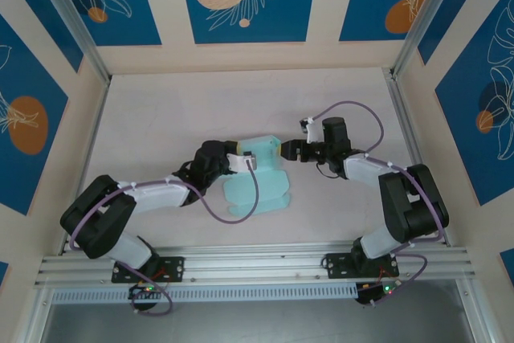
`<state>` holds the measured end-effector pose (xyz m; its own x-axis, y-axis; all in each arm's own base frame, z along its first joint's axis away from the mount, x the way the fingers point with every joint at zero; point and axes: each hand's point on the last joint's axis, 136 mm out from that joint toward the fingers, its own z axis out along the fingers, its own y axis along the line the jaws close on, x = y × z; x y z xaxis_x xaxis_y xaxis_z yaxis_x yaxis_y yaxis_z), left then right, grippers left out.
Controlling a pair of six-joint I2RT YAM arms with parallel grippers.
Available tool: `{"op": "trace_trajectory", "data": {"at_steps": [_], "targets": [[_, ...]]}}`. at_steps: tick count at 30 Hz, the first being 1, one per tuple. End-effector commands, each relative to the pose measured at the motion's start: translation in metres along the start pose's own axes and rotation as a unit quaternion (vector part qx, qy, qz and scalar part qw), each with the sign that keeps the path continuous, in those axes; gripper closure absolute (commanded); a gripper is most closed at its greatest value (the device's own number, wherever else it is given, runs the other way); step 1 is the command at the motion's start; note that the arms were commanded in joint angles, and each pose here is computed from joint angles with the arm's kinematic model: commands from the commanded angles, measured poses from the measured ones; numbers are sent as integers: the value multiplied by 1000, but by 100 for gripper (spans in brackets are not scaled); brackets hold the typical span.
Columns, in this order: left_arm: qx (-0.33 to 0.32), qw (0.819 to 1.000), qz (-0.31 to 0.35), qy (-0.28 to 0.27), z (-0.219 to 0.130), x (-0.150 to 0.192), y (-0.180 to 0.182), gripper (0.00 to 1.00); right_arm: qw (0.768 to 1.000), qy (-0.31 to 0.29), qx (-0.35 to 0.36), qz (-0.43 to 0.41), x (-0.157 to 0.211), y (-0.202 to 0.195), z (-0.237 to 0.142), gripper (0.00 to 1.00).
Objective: Fold the paper box
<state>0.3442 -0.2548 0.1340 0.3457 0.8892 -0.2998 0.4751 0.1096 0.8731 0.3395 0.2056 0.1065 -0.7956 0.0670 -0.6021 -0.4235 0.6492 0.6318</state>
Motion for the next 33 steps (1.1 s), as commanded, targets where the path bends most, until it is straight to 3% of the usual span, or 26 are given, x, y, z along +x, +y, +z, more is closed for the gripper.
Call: {"op": "trace_trajectory", "data": {"at_steps": [1, 19, 33], "targets": [[-10, 1000, 3, -16, 2, -4, 5, 100, 999, -11, -12, -32, -8, 5, 5, 37], [6, 1000, 1, -14, 10, -1, -7, 100, 998, 5, -28, -58, 12, 15, 23, 40], [14, 1000, -2, -26, 9, -5, -12, 100, 996, -4, 24, -87, 10, 0, 46, 42]]}}
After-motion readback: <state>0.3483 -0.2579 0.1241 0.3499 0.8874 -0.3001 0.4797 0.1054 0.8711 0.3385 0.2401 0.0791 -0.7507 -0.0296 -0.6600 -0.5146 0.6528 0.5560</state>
